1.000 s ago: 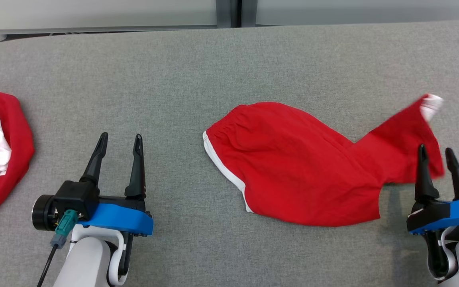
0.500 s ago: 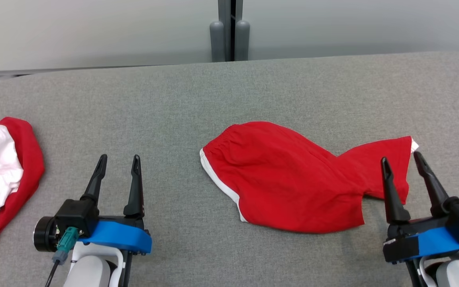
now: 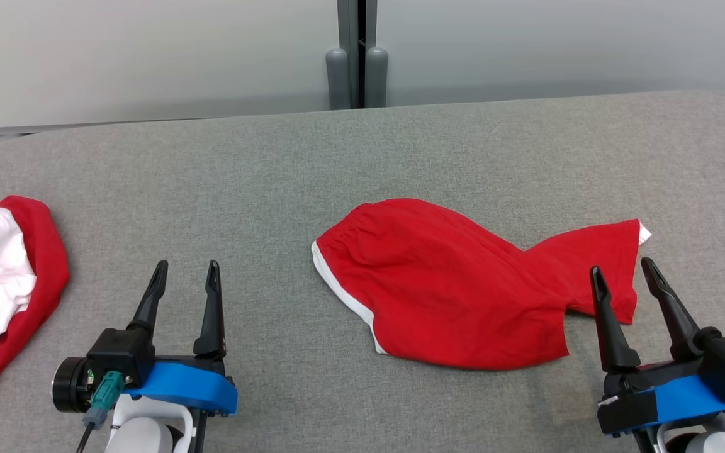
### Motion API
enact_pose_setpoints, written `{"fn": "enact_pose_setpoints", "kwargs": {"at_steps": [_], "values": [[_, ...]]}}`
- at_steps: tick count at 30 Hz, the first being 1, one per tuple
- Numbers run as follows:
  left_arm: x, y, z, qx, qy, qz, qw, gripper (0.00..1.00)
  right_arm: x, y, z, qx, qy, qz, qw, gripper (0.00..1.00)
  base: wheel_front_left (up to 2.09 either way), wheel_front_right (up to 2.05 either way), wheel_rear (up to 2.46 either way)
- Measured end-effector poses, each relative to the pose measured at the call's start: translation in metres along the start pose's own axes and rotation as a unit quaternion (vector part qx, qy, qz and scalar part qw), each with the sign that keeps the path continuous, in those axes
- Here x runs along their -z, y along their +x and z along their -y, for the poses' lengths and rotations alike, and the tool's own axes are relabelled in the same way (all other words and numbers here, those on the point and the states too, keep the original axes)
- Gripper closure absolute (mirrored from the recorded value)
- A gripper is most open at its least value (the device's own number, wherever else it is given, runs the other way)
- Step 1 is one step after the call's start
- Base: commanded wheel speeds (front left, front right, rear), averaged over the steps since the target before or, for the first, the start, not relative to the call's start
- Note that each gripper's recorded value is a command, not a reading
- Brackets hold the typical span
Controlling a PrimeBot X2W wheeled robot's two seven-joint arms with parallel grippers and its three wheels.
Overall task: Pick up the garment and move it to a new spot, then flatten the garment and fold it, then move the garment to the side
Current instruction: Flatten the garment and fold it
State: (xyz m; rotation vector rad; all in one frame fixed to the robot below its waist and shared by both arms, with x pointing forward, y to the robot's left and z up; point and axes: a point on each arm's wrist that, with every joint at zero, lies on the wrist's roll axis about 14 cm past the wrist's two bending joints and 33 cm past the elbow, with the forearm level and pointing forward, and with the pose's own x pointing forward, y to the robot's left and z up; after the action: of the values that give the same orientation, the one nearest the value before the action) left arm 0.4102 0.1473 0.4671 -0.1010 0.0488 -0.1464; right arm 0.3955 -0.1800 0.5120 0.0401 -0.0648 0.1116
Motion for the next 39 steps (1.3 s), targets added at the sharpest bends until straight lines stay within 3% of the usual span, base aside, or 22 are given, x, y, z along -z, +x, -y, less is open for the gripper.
{"fn": "enact_pose_setpoints", "kwargs": {"at_steps": [3,11,16,17,18,19,24,30,39], "values": [[0.003,0.001,0.001,0.001,0.000,-0.004,1.000,0.00,0.011,-0.002,0.000,0.001,0.004,-0.019,1.000,0.00,0.00,0.00,0.00],[0.013,0.010,0.001,0.003,-0.002,-0.015,1.000,0.00,0.106,-0.034,-0.019,-0.018,0.035,-0.173,0.984,0.00,0.00,0.00,0.00],[0.016,0.012,0.000,0.001,-0.003,-0.019,1.000,0.00,0.125,-0.032,-0.029,-0.035,0.038,-0.196,0.979,0.00,0.00,0.00,0.00],[0.016,0.012,0.000,0.001,-0.003,-0.019,1.000,0.00,0.126,-0.031,-0.031,-0.040,0.038,-0.196,0.979,0.47,0.00,0.00,0.00],[0.015,0.013,0.000,0.001,-0.003,-0.019,1.000,0.00,0.126,-0.031,-0.033,-0.044,0.038,-0.196,0.979,0.77,0.00,0.00,0.00],[0.015,0.013,0.000,0.002,-0.003,-0.019,1.000,0.00,0.127,-0.030,-0.035,-0.048,0.038,-0.196,0.979,1.00,0.00,0.00,0.00],[0.013,0.013,0.001,0.003,-0.002,-0.015,1.000,0.00,0.117,-0.028,-0.047,-0.068,0.047,-0.176,0.981,1.00,0.00,0.00,0.00],[0.012,0.016,0.006,0.011,-0.001,-0.013,1.000,0.00,0.067,-0.015,-0.064,-0.104,0.056,-0.093,0.989,1.00,0.00,0.00,0.00],[0.011,0.024,0.013,0.022,-0.002,-0.010,1.000,0.00,0.008,0.018,-0.045,-0.083,0.053,0.004,0.995,1.00,0.00,0.00,0.00]]}}
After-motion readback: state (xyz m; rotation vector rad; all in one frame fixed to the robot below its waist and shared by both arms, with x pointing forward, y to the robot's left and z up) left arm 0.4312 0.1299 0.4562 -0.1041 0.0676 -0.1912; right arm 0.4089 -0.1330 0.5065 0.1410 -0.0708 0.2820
